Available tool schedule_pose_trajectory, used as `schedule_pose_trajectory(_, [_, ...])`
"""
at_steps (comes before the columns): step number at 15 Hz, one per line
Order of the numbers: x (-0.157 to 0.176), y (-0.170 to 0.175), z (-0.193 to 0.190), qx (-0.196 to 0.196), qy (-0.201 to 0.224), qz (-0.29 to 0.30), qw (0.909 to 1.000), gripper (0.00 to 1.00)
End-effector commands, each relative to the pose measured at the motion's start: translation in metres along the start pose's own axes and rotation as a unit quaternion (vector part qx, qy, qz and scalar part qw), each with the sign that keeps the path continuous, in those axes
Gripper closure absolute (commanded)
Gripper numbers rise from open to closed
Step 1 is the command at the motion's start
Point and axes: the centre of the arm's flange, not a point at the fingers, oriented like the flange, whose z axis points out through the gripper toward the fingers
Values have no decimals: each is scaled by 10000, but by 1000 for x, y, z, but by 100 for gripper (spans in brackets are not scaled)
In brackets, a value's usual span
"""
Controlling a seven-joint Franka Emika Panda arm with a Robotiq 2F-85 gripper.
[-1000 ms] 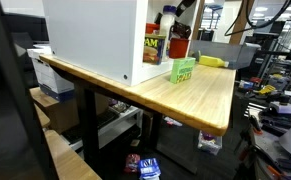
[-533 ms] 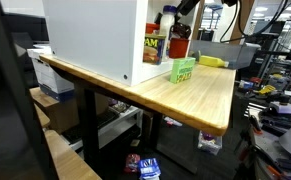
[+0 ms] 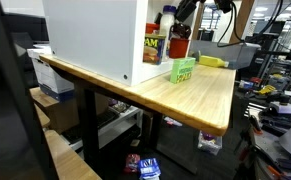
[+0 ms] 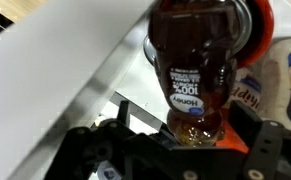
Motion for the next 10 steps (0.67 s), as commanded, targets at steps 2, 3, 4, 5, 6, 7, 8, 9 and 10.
schedule_pose_trajectory(2, [1,-7,16,-50,99,-6,9999,0])
schedule_pose_trajectory(3, [1,-8,17,-36,114,-3,9999,0])
schedule_pose_trajectory(4, [1,-10,19,-6,128,13,9999,0])
schedule_pose_trajectory(5, [1,-12,21,15,132,15,9999,0])
schedule_pose_trajectory(6, [0,-13,23,29,133,18,9999,0])
schedule_pose_trajectory(7, [0,-15,24,37,137,25,9999,9])
schedule_pose_trajectory(8, [0,-16,25,43,143,30,9999,25])
schedule_pose_trajectory(9, [0,-17,25,54,151,43,9999,30])
schedule_pose_trajectory(10, [0,-17,25,57,157,44,9999,35])
